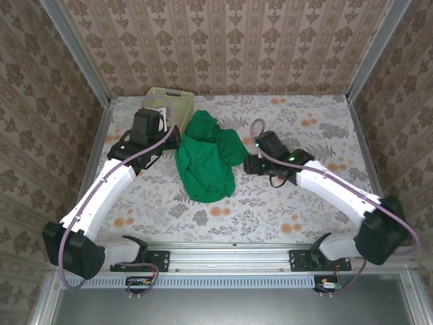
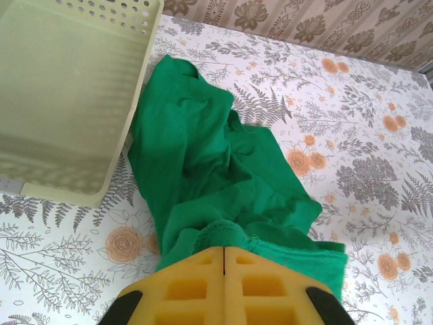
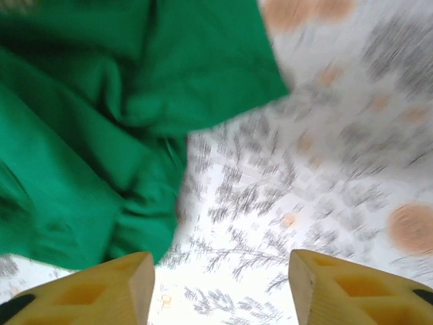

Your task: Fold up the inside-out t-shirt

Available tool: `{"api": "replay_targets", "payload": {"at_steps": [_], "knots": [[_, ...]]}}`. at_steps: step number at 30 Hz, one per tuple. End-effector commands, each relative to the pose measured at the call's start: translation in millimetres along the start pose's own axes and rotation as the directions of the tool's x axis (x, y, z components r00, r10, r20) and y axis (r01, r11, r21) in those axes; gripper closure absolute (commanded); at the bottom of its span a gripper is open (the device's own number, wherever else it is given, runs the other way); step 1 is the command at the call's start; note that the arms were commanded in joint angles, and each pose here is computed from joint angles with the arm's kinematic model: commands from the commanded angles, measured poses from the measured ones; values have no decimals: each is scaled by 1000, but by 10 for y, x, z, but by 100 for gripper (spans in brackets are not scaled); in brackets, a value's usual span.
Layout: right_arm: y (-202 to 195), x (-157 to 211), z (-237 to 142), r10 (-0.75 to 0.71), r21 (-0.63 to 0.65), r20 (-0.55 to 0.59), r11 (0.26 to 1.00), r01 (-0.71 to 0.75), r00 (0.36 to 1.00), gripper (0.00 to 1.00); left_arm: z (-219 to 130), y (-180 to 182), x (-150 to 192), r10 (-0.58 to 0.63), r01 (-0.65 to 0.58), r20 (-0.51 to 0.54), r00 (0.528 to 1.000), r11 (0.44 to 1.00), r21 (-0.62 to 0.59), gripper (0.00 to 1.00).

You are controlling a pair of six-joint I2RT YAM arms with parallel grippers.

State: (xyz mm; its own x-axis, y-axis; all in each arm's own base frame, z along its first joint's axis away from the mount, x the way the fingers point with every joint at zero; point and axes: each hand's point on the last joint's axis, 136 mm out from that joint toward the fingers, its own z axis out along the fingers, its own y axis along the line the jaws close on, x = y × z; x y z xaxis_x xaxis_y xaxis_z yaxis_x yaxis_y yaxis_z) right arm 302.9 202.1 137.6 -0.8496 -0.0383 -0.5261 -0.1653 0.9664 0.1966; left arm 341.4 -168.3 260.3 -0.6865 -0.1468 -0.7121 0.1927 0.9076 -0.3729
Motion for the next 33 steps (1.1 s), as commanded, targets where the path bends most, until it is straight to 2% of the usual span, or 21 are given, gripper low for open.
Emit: {"api": "replay_targets", "payload": {"at_steps": [1,8,13,15,19,21,24,26,29,33], "knots": [[342,302,341,-74,-78,-72,995,68,995,36,23,20,17,15,-16,-24,1000,1000,-19,100],[797,422,673,-171,-129,-68,978,161,983,27,87,97,116,10,-12,-47,999,999,-47,100],[878,498,892,-194,-98,-118,978,183,974,20,83,120,133,8,-10,-48,999,998,-55,100],[877,522,948,-197,-69,-133,980,189,971,21,74,112,117,8,-10,-45,999,999,-53,100],[867,536,970,-203,-39,-147,979,200,968,33,36,78,64,8,-10,-35,999,999,-45,100],[801,531,956,-185,-2,-151,982,187,971,52,9,57,29,7,-8,-27,1000,999,-40,100],[695,474,851,-164,46,-120,984,170,979,86,-47,18,-21,5,-5,-14,1000,1000,-28,100],[583,354,651,-156,93,-60,983,161,986,99,-104,-10,-62,4,-4,-3,1000,1000,-19,100],[323,59,99,-155,197,102,971,133,983,100,-221,-50,-137,12,-12,27,1000,1000,-6,100],[117,-323,-890,-165,212,298,972,104,940,100,-456,-202,-302,22,-27,89,996,998,51,100]]}}
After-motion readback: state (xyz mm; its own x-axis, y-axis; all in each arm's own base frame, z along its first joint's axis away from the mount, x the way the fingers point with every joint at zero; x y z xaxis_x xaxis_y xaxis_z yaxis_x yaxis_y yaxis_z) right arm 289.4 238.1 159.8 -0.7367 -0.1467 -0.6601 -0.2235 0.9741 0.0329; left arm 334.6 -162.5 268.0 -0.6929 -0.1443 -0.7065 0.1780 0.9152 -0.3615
